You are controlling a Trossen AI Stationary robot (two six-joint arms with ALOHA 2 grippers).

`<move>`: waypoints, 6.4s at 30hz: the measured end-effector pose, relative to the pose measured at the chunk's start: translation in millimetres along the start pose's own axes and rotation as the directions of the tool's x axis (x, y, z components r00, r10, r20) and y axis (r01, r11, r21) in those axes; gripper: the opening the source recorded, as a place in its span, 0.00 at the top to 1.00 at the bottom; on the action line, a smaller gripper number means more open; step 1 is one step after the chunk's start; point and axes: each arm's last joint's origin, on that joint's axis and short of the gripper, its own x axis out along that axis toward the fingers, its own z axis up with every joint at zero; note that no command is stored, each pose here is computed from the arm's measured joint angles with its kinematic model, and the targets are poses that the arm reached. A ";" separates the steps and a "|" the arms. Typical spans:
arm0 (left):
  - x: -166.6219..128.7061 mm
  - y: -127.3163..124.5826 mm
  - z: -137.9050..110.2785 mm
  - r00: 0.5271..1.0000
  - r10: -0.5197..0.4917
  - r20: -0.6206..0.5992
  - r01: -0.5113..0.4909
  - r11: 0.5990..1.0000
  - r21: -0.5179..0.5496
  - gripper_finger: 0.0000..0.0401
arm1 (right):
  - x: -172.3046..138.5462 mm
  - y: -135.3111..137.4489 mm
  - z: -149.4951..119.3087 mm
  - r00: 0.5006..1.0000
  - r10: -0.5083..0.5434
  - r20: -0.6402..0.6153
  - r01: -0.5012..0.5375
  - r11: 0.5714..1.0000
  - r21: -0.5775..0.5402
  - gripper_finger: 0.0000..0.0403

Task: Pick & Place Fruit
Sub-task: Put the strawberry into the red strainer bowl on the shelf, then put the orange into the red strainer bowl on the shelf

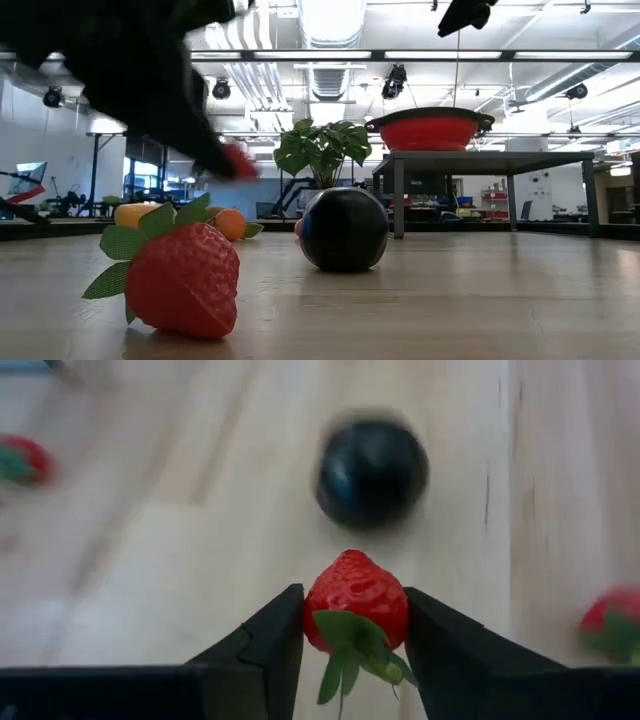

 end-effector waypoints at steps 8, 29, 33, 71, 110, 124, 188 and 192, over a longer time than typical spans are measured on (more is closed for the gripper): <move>-29.9 29.0 42.8 0.976 0.021 0.218 0.009 0.991 -0.137 0.61 | 29.9 33.6 -6.3 0.991 0.136 -0.008 -0.136 0.979 -0.155 0.67; -0.9 137.6 69.0 0.624 -0.360 0.694 0.575 0.813 -0.095 0.61 | 58.4 160.1 -44.5 0.981 0.165 0.107 -0.081 0.835 -0.544 0.66; 6.6 147.3 77.0 0.608 -0.376 0.699 0.596 0.798 -0.089 0.61 | 56.7 173.2 -45.0 0.962 0.206 0.178 -0.070 0.820 -0.569 0.60; 47.3 151.2 177.3 0.486 -0.485 0.727 0.691 0.723 0.020 0.61 | 59.4 179.3 -45.7 0.944 0.229 0.237 -0.031 0.777 -0.628 0.54; 55.3 162.5 167.6 0.646 -0.480 0.593 0.531 0.841 0.103 0.25 | 14.8 137.8 -19.4 0.991 0.017 0.132 0.040 0.908 -0.416 0.66; 51.8 127.7 159.3 0.706 -0.428 0.564 0.372 0.902 0.220 0.25 | 16.8 -11.3 12.7 0.985 -0.171 0.016 0.170 0.985 0.023 0.65; 57.1 113.4 142.8 0.836 -0.329 0.440 0.288 0.944 0.158 0.25 | 134.6 -118.8 -20.6 0.893 -0.143 -0.427 0.230 0.960 0.159 0.39; 57.2 113.4 142.7 0.836 -0.329 0.438 0.288 0.944 0.159 0.25 | 118.9 -115.9 -13.8 0.907 -0.165 -0.387 0.238 0.960 0.148 0.42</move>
